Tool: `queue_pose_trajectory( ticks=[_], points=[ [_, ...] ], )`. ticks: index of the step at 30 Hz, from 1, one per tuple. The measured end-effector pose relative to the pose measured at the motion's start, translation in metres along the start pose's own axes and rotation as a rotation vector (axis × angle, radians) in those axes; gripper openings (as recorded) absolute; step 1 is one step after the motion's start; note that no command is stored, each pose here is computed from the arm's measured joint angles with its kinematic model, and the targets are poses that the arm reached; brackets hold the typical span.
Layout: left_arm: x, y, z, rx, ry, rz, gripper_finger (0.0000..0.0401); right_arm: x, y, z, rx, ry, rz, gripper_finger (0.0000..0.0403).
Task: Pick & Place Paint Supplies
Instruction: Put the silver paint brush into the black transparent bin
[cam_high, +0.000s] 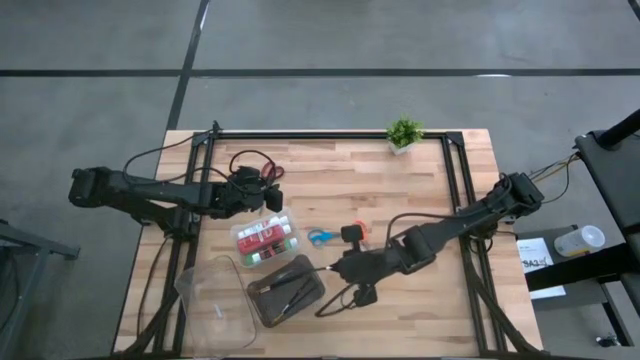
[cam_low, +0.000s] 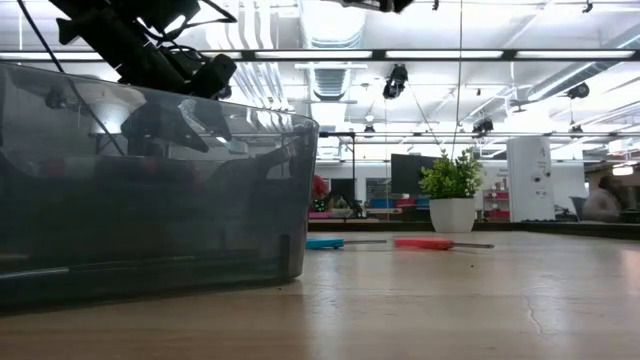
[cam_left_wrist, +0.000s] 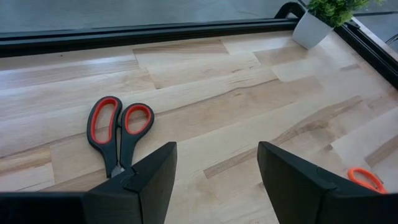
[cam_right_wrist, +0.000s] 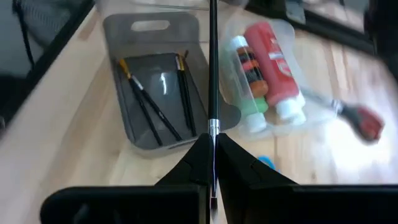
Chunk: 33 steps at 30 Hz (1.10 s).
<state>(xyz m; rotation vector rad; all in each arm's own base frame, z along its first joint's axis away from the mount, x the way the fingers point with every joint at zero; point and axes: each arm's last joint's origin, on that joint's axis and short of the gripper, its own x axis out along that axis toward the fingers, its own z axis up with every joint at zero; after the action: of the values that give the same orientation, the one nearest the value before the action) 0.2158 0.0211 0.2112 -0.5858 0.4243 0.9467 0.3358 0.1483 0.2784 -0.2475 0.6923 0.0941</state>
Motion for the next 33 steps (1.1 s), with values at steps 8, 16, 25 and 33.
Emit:
queue_pose_trajectory(
  ticks=[8, 16, 25, 33],
  points=[
    [0.000, 0.000, 0.000, 0.000, 0.000, 0.000, 0.0232, 0.005, 0.005, 0.005, -0.299, -0.138, 0.153, 0.0009],
    [0.000, 0.000, 0.000, 0.000, 0.000, 0.000, 0.0232, 0.039, -0.009, 0.003, -0.281, -0.193, 0.226, 0.0009],
    [0.000, 0.000, 0.000, 0.000, 0.000, 0.000, 0.0232, 0.081, -0.016, -0.006, -0.288, -0.151, 0.199, 0.0009],
    [0.000, 0.000, 0.000, 0.000, 0.000, 0.000, 0.0232, 0.121, -0.008, -0.008, -0.290, -0.120, 0.242, 0.0009]
  ],
)
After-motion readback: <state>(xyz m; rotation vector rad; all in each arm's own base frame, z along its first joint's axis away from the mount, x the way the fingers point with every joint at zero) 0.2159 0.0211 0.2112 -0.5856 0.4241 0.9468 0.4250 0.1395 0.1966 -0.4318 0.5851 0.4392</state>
